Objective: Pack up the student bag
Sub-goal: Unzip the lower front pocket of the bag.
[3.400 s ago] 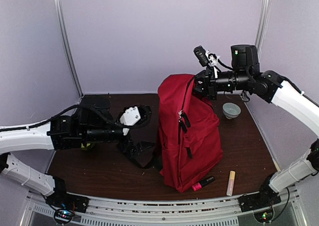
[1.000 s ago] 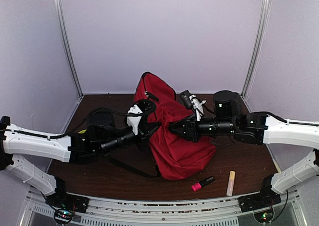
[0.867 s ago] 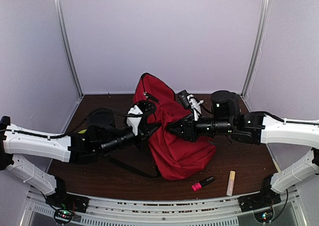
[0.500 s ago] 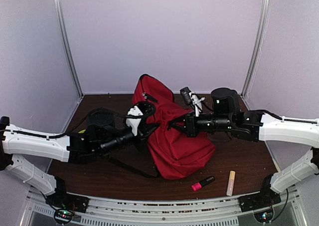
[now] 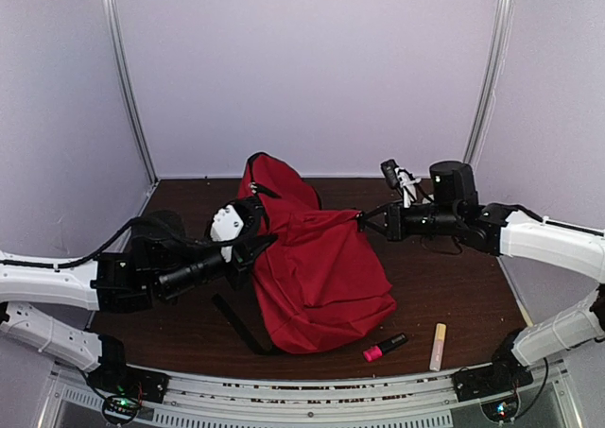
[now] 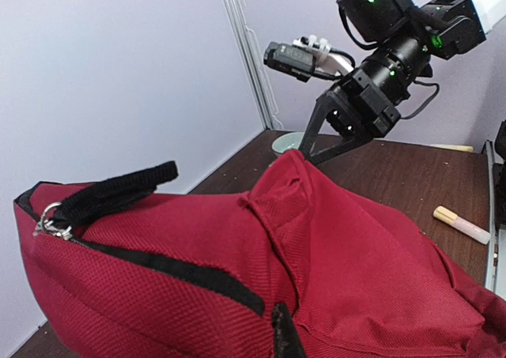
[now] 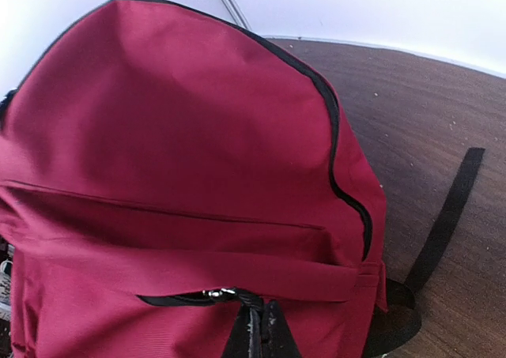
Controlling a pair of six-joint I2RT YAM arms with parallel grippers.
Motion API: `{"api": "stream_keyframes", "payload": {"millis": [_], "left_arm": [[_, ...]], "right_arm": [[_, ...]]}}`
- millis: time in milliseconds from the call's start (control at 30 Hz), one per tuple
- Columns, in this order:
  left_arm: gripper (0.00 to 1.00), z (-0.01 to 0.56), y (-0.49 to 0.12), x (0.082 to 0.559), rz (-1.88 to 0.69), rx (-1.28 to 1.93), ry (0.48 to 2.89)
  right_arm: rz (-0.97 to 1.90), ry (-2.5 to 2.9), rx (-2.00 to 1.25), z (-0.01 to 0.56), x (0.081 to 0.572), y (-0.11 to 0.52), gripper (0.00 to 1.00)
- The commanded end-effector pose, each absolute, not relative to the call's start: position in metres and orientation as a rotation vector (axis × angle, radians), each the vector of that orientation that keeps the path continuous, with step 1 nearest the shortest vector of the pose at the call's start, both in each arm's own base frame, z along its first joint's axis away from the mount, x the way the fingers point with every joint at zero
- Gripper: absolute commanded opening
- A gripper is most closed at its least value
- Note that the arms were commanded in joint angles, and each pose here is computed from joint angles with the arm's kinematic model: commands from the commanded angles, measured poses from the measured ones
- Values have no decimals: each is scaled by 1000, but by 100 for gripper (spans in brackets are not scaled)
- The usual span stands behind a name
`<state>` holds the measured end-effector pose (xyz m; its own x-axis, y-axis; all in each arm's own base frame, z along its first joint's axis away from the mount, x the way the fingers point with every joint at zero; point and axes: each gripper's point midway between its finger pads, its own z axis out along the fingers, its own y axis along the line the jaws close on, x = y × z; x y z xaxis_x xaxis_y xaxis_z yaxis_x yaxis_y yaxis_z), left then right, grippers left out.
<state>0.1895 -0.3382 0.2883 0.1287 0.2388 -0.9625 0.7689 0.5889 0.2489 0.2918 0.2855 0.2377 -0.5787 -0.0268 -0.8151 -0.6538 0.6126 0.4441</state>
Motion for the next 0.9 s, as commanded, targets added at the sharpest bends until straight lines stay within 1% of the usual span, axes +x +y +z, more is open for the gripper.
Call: {"api": "stream_keyframes", "payload": {"millis": [0, 167, 300, 367, 500, 700, 767, 833, 867], "left_arm": [[0, 341, -314, 188, -468, 791, 1294], [0, 339, -290, 188, -429, 746, 1307], [0, 332, -267, 192, -365, 694, 1344], [0, 324, -256, 195, -333, 672, 1370], [0, 309, -246, 196, -318, 664, 1425], [0, 293, -236, 201, -283, 650, 1507], [0, 281, -233, 204, -311, 629, 1572], [1, 266, -231, 204, -341, 601, 1645], [11, 257, -232, 202, -365, 600, 1678]], "right_arm": [[812, 2219, -431, 169, 324, 255, 0], [751, 2343, -302, 122, 343, 232, 0], [695, 2352, -262, 117, 358, 219, 0], [690, 2338, -286, 126, 363, 222, 0], [750, 2235, -347, 177, 367, 236, 0], [823, 1924, -491, 303, 346, 267, 0], [854, 1853, -536, 332, 335, 279, 0], [885, 1820, -562, 347, 328, 288, 0], [897, 1810, -570, 352, 325, 291, 0]]}}
